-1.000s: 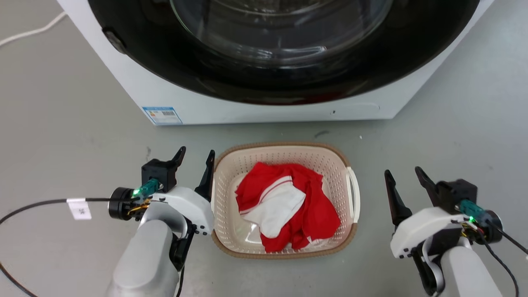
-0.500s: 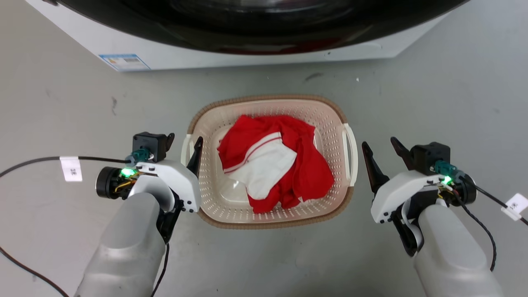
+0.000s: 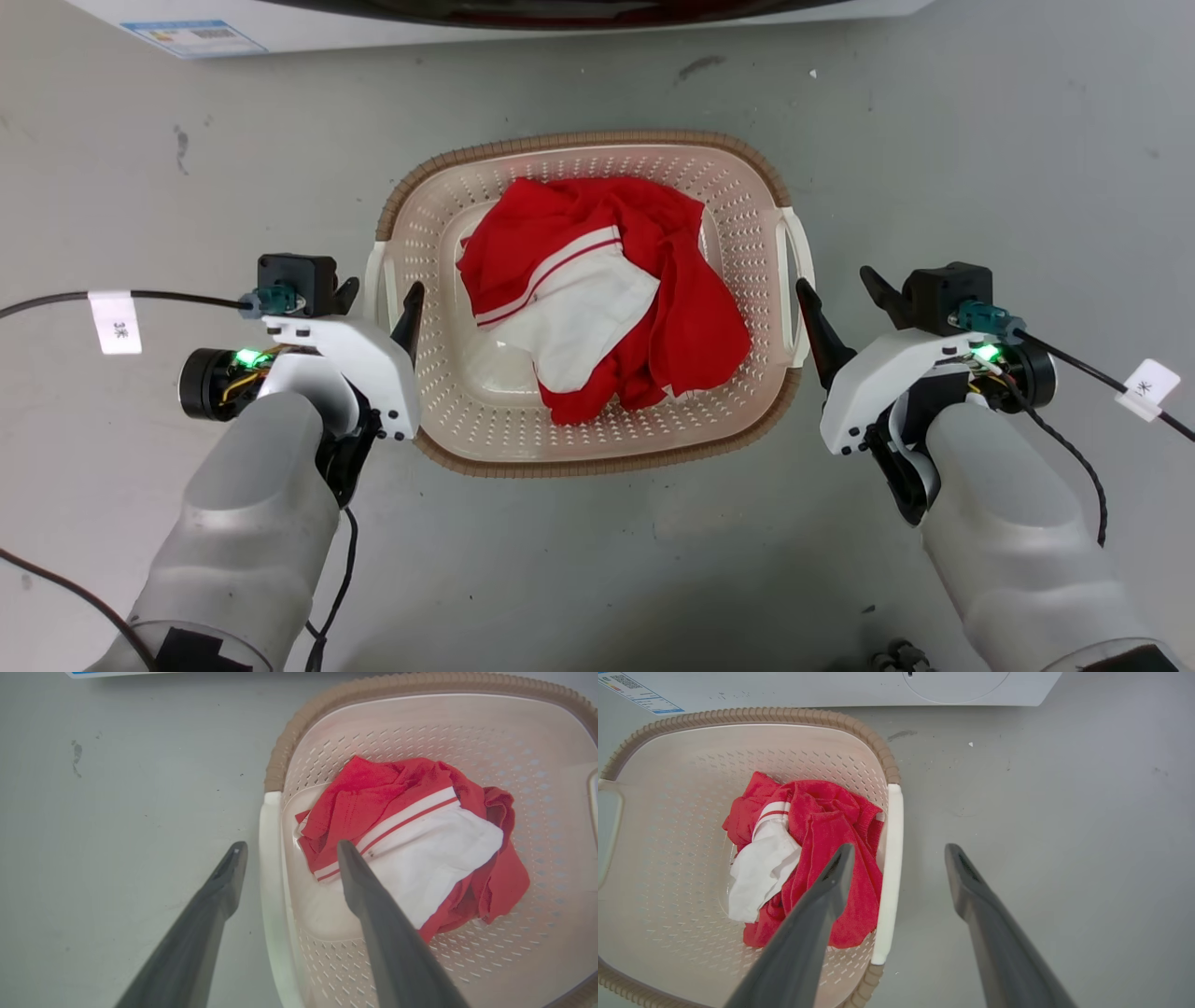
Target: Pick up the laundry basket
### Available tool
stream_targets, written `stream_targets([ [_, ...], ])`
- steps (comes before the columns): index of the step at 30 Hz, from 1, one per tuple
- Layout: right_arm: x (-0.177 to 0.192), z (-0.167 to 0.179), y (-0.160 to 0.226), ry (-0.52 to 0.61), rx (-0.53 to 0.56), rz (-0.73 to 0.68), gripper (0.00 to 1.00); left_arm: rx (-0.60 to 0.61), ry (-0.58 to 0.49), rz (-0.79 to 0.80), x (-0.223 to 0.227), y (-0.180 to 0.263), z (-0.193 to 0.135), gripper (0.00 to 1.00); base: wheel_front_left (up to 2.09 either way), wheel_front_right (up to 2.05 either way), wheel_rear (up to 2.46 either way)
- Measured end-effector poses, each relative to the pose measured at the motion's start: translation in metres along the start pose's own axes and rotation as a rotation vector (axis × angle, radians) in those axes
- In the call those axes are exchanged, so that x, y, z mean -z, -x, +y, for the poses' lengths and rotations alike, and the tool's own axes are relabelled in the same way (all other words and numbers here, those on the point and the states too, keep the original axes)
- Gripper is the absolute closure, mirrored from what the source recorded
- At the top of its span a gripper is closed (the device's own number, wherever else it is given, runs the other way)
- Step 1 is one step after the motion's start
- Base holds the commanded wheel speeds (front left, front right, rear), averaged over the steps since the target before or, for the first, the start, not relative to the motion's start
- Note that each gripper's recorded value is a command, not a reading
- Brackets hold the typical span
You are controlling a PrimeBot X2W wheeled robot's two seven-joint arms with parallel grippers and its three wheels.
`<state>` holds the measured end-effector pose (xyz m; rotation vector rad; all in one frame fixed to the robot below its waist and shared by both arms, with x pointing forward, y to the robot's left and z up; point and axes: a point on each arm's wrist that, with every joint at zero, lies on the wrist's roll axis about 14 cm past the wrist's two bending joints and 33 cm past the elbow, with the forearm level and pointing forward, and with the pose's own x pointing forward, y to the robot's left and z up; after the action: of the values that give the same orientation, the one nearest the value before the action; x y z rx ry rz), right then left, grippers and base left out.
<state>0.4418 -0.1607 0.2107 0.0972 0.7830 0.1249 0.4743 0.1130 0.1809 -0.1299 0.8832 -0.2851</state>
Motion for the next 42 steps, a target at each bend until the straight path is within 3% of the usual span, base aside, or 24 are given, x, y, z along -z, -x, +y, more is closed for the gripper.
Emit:
stream_targets([
  [18,0.047,0.008,-0.023,-0.015,-0.042,0.231,0.0,-0.024,0.093,0.25,0.052,-0.021,0.02,0.0,0.0,0.0,0.0],
  [20,0.049,0.008,-0.024,-0.022,-0.044,0.247,0.7,-0.022,0.104,0.265,0.055,-0.022,0.019,0.78,0.0,0.0,0.0],
  [21,0.049,0.009,-0.025,-0.022,-0.046,0.252,0.96,-0.02,0.107,0.271,0.056,-0.023,0.018,1.0,0.0,0.0,0.0],
  [22,0.048,0.01,-0.026,-0.023,-0.049,0.254,1.0,-0.017,0.108,0.28,0.057,-0.023,0.017,1.0,0.0,0.0,0.0],
  [42,0.043,0.019,-0.02,-0.058,-0.062,0.325,1.0,0.013,0.136,0.342,0.051,-0.011,0.004,1.0,0.0,0.0,0.0],
])
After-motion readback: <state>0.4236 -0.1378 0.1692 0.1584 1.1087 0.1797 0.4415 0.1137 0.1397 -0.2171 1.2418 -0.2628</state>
